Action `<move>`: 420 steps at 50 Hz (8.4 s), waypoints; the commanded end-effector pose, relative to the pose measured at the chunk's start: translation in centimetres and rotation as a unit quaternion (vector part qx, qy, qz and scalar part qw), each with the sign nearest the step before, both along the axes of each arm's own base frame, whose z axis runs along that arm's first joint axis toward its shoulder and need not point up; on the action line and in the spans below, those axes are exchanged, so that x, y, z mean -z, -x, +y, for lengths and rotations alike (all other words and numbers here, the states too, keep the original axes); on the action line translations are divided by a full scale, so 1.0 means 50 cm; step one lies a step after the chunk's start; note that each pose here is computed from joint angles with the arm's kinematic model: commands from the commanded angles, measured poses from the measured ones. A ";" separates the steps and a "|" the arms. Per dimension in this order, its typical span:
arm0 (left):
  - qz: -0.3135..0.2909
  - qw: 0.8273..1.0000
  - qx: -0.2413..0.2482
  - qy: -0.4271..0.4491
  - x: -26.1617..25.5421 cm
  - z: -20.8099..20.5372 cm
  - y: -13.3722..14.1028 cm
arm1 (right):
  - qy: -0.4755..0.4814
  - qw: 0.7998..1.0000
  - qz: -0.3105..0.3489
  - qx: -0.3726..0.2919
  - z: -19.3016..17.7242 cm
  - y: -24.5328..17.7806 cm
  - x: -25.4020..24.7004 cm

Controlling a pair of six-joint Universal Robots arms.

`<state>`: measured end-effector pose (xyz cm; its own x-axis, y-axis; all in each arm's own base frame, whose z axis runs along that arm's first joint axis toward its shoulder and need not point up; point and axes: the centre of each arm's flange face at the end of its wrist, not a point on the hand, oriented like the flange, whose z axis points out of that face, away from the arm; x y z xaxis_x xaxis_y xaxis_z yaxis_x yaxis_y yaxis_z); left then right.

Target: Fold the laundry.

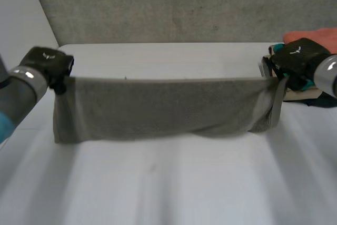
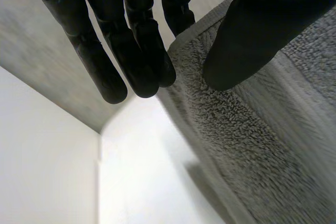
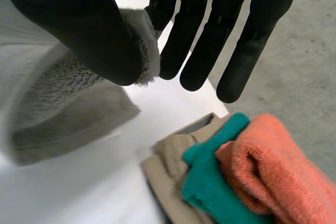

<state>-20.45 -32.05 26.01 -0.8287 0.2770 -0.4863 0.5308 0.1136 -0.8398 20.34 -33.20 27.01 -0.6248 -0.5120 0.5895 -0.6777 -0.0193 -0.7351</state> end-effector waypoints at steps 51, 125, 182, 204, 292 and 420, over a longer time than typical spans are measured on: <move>0.065 0.989 0.026 0.130 0.106 0.026 0.035 | 0.118 0.981 -0.031 -0.150 0.028 0.017 0.202; 0.073 0.987 0.022 0.141 0.025 -0.078 0.063 | -0.091 0.984 -0.135 0.066 0.006 -0.058 0.291; -0.143 0.987 0.074 -0.010 0.138 0.106 -0.021 | -0.042 0.994 0.098 0.019 0.023 0.010 0.166; -0.142 0.986 0.056 0.070 0.206 -0.121 0.097 | 0.152 0.985 0.066 0.040 -0.157 -0.100 0.269; 0.077 0.993 0.062 0.071 0.051 0.075 0.020 | 0.183 0.941 -0.114 -0.259 0.201 -0.317 0.127; 0.164 0.975 0.149 0.030 -0.030 0.155 0.193 | -0.039 0.977 -0.145 -0.150 0.224 -0.295 0.151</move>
<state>-28.99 -23.67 22.57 -0.8700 0.4306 -0.2403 0.3059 0.0891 -0.9479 36.74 -24.03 20.11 -0.5730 -0.7728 0.2730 -0.4072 -0.0206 -0.9131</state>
